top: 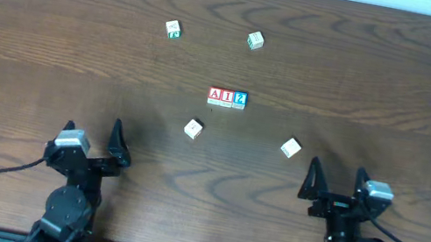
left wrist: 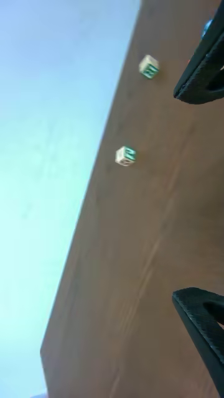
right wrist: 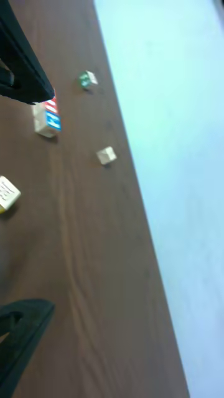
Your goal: Spell out Ai2
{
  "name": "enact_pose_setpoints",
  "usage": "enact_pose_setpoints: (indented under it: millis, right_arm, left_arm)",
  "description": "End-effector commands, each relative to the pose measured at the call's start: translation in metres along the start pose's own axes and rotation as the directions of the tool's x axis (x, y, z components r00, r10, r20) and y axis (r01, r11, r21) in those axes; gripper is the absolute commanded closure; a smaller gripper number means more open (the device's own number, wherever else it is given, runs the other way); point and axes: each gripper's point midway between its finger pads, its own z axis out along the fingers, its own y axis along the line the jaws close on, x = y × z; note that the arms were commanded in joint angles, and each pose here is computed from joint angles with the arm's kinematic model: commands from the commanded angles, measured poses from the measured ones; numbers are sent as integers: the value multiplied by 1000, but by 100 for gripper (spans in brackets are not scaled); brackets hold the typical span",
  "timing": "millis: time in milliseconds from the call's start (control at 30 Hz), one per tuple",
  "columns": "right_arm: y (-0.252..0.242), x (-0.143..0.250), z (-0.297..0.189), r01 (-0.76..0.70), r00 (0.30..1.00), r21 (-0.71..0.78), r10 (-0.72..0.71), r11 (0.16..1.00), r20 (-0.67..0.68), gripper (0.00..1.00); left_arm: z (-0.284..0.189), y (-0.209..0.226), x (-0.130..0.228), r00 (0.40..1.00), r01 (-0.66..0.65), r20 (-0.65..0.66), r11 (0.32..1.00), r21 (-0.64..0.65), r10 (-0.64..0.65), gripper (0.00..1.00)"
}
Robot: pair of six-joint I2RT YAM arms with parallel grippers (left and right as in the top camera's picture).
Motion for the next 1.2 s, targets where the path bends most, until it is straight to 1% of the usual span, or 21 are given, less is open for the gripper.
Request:
enact_pose_setpoints:
  millis: [0, 200, 400, 1167]
  right_arm:
    - [-16, 2, 1, -14, 1000, 63, 13, 998, 12, 1]
    - [-23, -7, -1, -22, 999, 91, 18, 996, 51, 1]
    - [-26, -7, -1, -23, 999, 102, 18, 995, 51, 1]
    - [-26, -7, -1, -23, 999, 103, 18, 994, 51, 1]
  left_arm:
    - [0, 14, 8, 1000, -9, -15, 998, -57, 9, 4]
    - [1, 31, 4, 1000, -1, 5, 992, -128, 1, 5]
    - [1, 47, -1, 1000, 8, 22, 981, -194, -3, 5]
    - [1, 48, -1, 1000, 8, 23, 981, -196, -3, 4]
